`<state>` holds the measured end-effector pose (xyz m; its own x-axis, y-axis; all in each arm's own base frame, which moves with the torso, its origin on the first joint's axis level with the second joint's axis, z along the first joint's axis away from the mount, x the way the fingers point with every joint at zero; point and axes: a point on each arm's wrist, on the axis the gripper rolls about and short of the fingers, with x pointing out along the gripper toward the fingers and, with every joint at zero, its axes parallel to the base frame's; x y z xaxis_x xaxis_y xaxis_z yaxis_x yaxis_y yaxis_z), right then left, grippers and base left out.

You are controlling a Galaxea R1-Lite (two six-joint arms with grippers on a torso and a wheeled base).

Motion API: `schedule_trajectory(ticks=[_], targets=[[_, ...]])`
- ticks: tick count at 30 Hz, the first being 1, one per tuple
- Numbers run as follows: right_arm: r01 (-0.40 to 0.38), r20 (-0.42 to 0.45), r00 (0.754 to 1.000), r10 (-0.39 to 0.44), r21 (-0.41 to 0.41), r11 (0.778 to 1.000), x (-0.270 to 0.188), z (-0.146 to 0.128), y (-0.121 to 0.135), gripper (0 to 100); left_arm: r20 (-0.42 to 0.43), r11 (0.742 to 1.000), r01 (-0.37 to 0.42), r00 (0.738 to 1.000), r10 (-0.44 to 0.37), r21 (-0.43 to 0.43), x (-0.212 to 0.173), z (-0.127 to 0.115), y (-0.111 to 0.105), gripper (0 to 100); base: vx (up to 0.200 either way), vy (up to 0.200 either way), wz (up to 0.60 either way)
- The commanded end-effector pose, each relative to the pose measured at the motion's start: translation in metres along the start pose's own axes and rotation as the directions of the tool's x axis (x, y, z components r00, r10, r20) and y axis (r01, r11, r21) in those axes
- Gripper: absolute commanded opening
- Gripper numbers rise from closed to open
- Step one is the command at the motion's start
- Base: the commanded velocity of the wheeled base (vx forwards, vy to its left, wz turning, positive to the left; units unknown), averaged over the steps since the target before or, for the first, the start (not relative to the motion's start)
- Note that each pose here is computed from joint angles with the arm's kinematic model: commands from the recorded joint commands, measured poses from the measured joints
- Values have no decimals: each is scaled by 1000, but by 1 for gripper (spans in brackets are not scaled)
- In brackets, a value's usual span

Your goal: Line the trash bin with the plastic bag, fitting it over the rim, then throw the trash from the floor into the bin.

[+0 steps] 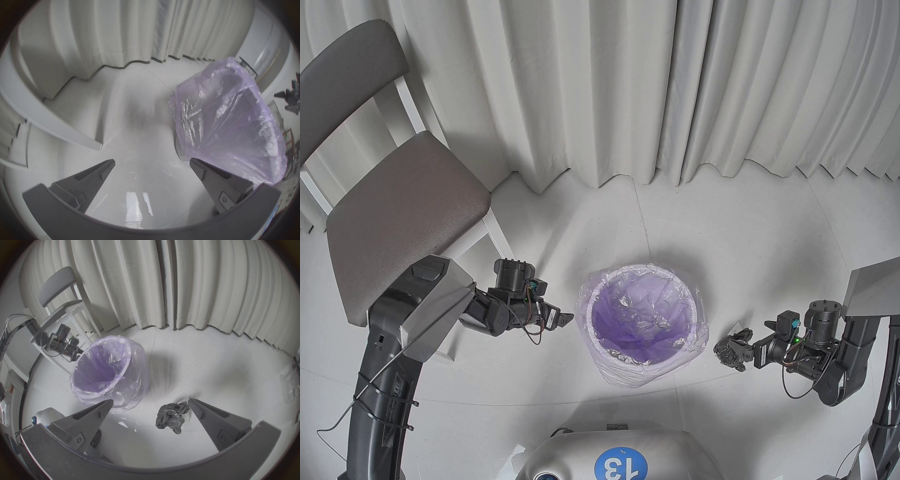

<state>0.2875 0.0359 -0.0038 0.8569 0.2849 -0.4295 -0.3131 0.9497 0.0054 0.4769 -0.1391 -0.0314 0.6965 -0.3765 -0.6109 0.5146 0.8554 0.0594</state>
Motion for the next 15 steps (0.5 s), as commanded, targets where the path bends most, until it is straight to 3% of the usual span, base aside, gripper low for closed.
schedule_trajectory(ticks=[1,6,11,15], targets=[[5,2,1000,-5,74,997,10,-6,-4,100,139,990,54,990,-36,-132,-72,20,-2,100,0,0,0],[-30,-22,999,31,56,998,40,-19,4,100,247,982,20,969,28,-189,-91,16,-5,100,0,0,0],[-60,-70,996,63,42,997,69,-20,10,100,273,977,-22,958,81,-211,-100,9,-6,100,0,0,0],[-63,-113,991,67,39,997,95,-13,7,100,330,965,-55,933,141,-258,-116,12,-8,100,0,0,0]])
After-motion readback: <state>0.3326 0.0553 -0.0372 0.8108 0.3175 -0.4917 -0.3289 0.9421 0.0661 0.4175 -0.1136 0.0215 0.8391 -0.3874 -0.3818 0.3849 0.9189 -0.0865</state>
